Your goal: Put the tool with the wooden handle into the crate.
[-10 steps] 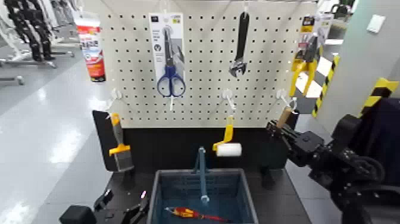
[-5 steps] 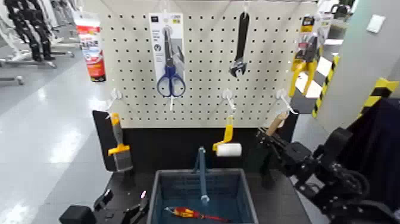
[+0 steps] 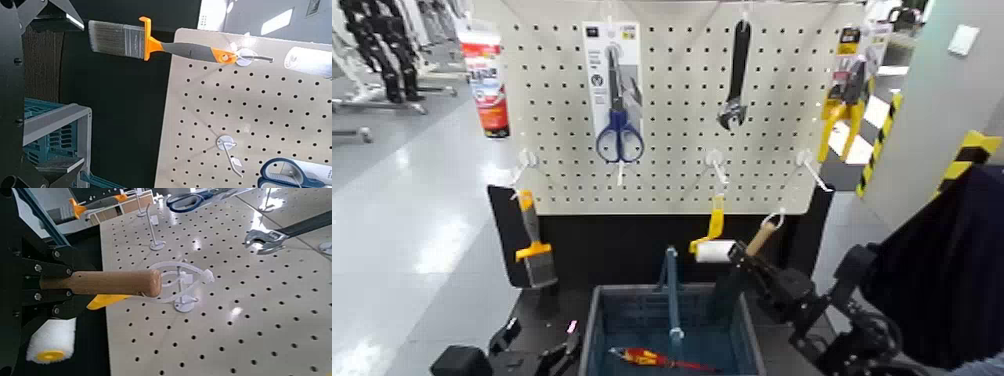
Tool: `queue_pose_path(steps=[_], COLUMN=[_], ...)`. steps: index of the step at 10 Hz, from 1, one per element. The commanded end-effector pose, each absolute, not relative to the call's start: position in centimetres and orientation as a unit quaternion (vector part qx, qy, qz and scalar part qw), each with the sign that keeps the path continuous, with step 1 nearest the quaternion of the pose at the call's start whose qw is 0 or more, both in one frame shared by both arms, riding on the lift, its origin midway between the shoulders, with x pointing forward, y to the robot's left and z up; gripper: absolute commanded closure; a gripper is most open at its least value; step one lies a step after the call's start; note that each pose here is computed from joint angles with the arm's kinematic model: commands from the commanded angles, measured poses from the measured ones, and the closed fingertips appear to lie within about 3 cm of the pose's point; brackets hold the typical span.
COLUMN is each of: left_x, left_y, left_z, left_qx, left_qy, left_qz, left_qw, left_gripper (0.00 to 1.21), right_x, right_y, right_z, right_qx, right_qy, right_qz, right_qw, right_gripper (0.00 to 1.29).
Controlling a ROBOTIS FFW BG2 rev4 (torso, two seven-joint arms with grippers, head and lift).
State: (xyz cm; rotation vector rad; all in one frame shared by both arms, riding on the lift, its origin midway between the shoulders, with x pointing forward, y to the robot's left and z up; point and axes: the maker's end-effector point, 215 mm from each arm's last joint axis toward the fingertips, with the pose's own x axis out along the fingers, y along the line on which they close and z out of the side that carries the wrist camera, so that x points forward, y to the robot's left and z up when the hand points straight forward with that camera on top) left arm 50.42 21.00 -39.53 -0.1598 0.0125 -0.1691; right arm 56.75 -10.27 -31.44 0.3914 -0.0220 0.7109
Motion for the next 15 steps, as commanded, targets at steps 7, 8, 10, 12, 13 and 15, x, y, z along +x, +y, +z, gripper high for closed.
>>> queue_pose_path(steps=[7,8,10,12,13,15], left_x=[50.7,50.7,50.8,50.9,50.9,50.8], left_y=[20.8,20.7,20.8,20.7,20.7,20.8], left_z=[-39.3,-39.3,-39.1,-39.0,-39.0,-39.1], left_qx=[-0.079,-0.079,-0.077,-0.077,-0.077,-0.077], left_qy=[0.004,0.004,0.002,0.002,0.002,0.002], left_qz=[-0.088,-0.089,-0.09,-0.091,-0.091,-0.09], left_qw=[0.993,0.993,0.993,0.993,0.993,0.993], left_gripper=[0.11,0.11,0.11,0.11,0.11,0.11], right_x=[55.1,55.0,54.9,54.8,54.9,55.3], right_y=[-4.4,-4.3,-4.3,-4.5,-4.8,-5.4], right_z=[-39.5,-39.7,-40.1,-40.4,-40.1,-39.4], right_qx=[0.227,0.228,0.219,0.222,0.217,0.208], right_qy=[0.086,0.092,0.105,0.112,0.111,0.103], right_qz=[0.376,0.376,0.381,0.385,0.386,0.383], right_qw=[0.894,0.893,0.892,0.889,0.89,0.894], right_gripper=[1.25,1.19,0.98,0.4,0.06,0.05])
